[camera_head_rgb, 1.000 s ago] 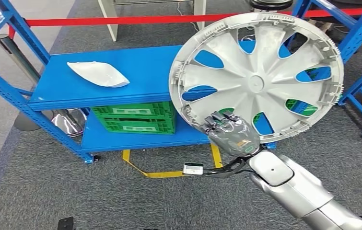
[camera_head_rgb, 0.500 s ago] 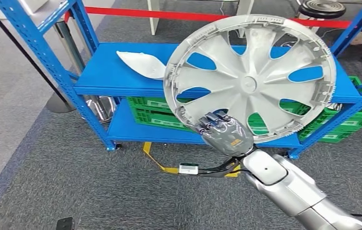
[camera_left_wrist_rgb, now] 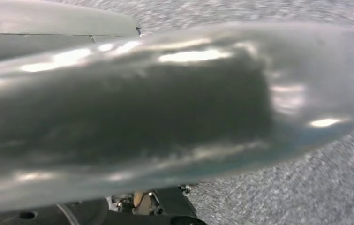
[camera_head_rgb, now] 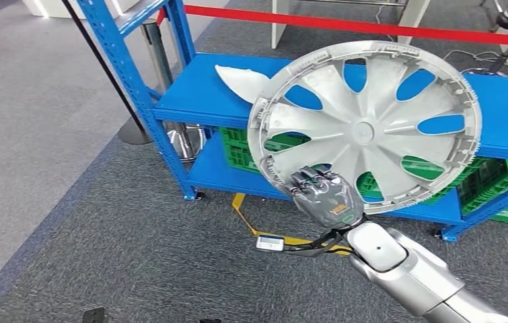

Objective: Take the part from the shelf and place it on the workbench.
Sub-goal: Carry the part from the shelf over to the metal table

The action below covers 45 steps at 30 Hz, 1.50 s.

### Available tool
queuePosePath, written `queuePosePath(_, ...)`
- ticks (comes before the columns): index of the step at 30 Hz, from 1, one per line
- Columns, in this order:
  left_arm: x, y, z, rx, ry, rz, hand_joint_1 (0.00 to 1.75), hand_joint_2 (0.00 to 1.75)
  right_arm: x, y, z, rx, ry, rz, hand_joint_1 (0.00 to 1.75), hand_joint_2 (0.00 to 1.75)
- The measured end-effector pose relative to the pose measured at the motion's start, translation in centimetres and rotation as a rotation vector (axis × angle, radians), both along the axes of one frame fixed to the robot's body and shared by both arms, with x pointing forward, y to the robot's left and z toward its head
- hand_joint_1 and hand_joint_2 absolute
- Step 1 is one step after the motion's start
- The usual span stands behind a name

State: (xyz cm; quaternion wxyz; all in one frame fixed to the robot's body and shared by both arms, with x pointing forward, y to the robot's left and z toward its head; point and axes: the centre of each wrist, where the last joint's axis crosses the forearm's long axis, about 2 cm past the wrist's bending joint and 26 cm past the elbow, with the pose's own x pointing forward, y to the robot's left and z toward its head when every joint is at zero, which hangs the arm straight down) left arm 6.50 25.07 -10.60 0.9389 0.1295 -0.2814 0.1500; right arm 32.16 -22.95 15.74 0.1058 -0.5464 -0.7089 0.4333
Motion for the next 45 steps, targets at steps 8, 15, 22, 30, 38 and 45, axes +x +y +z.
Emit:
queuePosePath(8, 0.0, 0.0, 0.0, 0.004, 0.003, -0.01, 0.0, 0.0, -0.3, 0.1, -0.2, 0.004, -0.001, -0.004, 1.75, 1.75)
queuePosePath(15, 0.1, -0.2, 0.0, 0.006, -0.002, -0.027, 0.0, 0.0, -0.5, -0.6, -0.6, -0.027, 0.002, -0.013, 1.75, 1.75)
queuePosePath(22, 0.2, -0.3, 0.1, 0.017, -0.014, -0.037, 0.0, 0.0, -0.6, -1.1, -0.9, -0.064, 0.003, -0.002, 1.75, 1.75)
queuePosePath(30, 0.2, -0.3, 0.1, 0.018, -0.015, -0.047, 0.0, 0.0, -1.0, -1.2, -1.4, -0.08, 0.013, 0.006, 1.75, 1.75)
queuePosePath(38, 0.2, 0.2, 0.0, 0.024, -0.001, -0.038, 0.0, 0.0, -0.4, 0.0, -0.8, -0.083, -0.003, 0.036, 1.75, 1.75)
queuePosePath(45, 0.5, 0.7, 0.0, 0.021, -0.003, -0.039, 0.0, 0.0, 0.2, 1.0, -1.1, -0.087, 0.006, 0.035, 1.75, 1.75)
